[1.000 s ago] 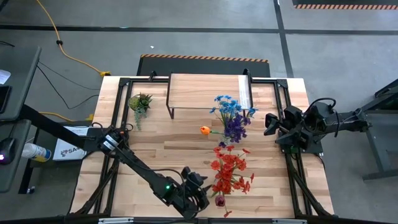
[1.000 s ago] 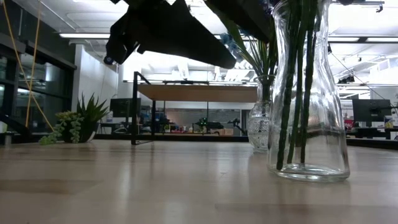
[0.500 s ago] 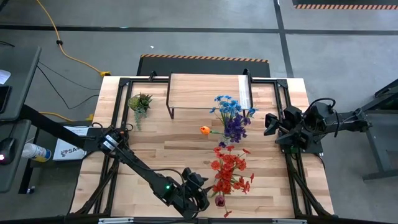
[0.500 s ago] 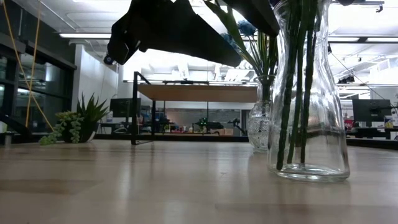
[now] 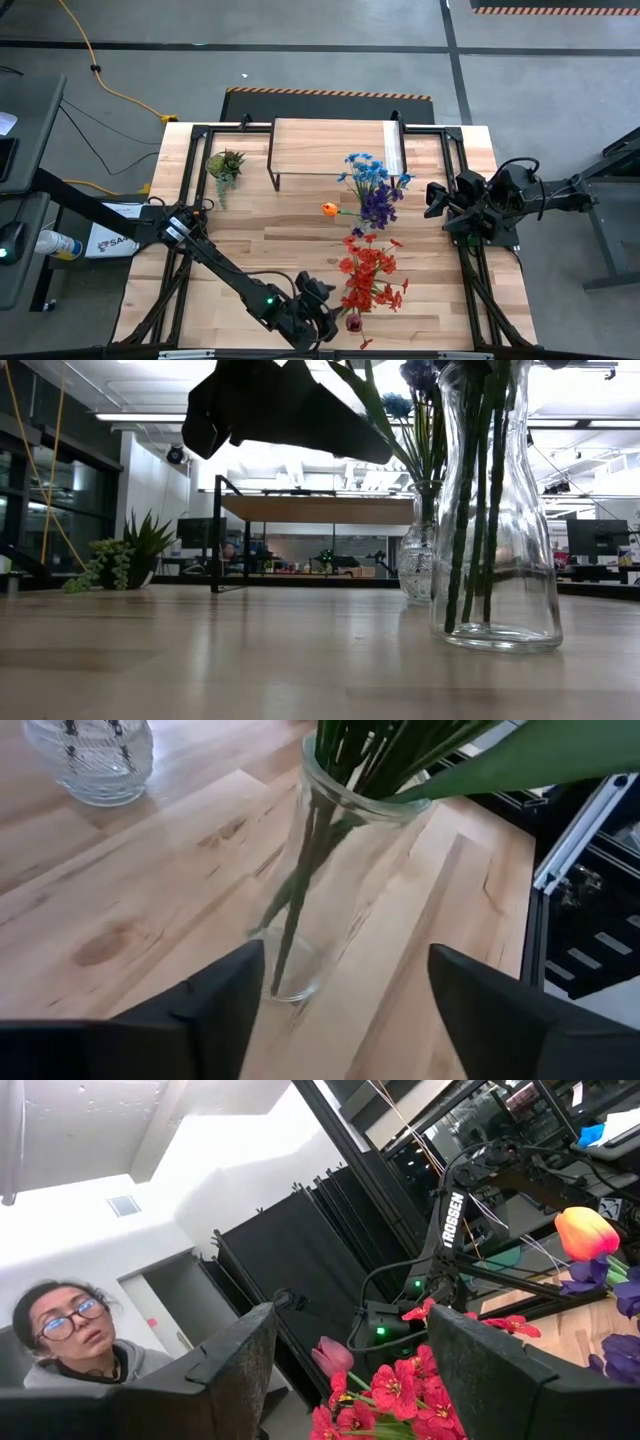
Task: Pick and place flowers into a vace then onto a shelf
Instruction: Put the bottom transparent vase with flowers on the shelf
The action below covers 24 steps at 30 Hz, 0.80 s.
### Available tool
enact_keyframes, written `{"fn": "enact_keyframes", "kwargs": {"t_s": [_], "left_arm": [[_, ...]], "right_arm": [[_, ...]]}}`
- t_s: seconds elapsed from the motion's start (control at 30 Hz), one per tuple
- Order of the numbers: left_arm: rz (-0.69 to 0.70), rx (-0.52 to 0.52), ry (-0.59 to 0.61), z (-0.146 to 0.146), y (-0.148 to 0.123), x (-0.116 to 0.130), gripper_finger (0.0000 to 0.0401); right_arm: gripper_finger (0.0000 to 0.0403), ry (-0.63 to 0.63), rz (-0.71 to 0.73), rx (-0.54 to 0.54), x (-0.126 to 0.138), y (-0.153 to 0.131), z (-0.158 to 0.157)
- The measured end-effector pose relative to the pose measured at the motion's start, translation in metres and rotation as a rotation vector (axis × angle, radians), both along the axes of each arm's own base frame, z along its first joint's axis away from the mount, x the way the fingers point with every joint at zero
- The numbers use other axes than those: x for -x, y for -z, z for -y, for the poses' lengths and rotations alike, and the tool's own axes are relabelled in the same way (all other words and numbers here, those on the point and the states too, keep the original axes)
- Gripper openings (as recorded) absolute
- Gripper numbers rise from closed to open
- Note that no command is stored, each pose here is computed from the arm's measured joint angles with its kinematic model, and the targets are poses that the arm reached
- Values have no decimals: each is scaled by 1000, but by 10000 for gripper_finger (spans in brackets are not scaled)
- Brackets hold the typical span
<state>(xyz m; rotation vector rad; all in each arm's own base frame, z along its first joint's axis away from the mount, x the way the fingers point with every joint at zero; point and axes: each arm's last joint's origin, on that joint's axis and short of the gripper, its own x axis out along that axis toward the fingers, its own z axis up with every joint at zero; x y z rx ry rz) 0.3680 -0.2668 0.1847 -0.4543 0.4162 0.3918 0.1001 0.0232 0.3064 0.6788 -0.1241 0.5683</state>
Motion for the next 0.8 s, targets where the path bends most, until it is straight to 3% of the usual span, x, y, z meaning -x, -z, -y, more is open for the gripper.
{"fn": "enact_keyframes", "kwargs": {"t_s": [0.33, 0.8], "left_arm": [[3, -25, -16, -1, 0, 0, 379], [-11, -67, -24, -13, 0, -8, 377]], "right_arm": [[252, -1, -1, 1, 0, 0, 0], [252, 5, 3, 16, 0, 0, 0]]}}
